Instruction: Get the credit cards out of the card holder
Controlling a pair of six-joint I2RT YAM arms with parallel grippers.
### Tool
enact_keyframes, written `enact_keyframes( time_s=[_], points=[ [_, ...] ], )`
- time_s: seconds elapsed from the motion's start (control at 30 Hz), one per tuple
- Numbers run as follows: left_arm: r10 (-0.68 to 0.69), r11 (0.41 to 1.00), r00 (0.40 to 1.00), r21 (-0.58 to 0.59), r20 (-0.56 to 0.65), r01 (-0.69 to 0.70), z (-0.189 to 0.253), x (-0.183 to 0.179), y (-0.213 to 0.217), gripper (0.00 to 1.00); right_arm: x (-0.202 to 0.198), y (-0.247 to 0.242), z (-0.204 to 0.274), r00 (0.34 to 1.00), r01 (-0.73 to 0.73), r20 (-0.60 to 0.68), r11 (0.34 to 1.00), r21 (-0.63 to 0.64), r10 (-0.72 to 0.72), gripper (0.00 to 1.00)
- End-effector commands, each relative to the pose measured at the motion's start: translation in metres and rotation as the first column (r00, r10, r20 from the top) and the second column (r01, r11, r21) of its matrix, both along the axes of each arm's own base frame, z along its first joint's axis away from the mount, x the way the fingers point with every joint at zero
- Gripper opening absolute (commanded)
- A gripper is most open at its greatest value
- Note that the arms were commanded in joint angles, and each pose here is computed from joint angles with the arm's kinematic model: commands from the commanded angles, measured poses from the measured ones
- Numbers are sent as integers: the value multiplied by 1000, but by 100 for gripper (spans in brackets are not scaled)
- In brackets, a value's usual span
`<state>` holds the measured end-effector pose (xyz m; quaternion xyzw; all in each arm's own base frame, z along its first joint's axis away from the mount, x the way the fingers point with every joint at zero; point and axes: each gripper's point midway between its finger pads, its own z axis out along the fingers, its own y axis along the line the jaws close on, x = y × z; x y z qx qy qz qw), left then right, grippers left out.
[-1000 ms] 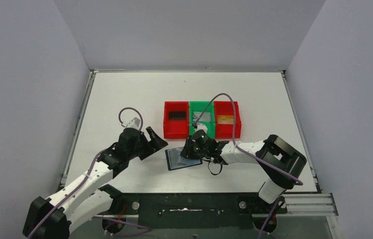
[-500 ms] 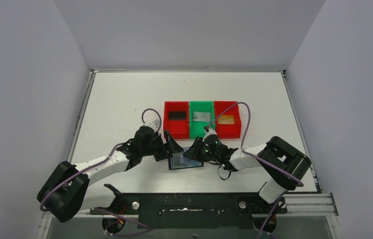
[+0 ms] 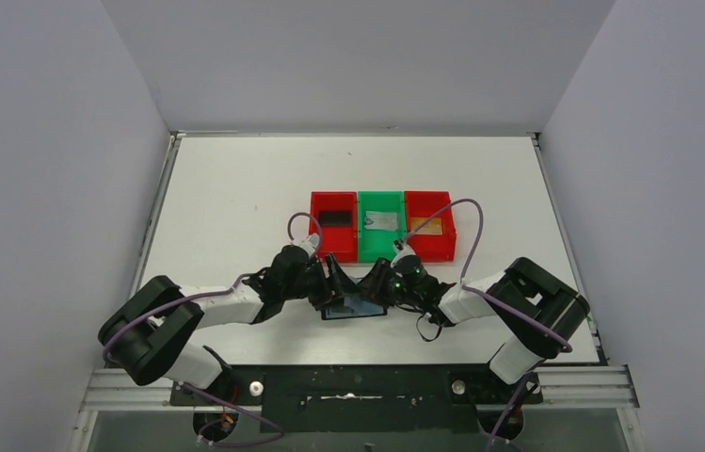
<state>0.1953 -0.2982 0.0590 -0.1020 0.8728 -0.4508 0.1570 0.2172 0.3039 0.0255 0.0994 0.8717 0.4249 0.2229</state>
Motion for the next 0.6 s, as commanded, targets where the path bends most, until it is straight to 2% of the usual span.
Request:
enact_keyframes(
  time_s=[0.0,0.13,0.27,0.4,0.57],
  points=[
    [-24,992,997,-123,75,33,27,10,-21,58,7,-1,13,999,18,47,999,43,-20,33],
    [-28,989,997,-140,77,39,28,10,-23,52,9,-1,20,997,10,76,999,38,-13,36],
    [-28,990,996,-133,86,39,28,10,-22,52,13,-6,32,993,25,118,999,19,-27,44],
    [-50,989,993,-136,103,64,32,13,-27,52,16,-20,34,990,84,120,996,-41,-78,53],
    [-86,984,990,-147,113,102,33,16,-38,52,18,-47,33,976,201,114,970,-134,-186,57]
  ],
)
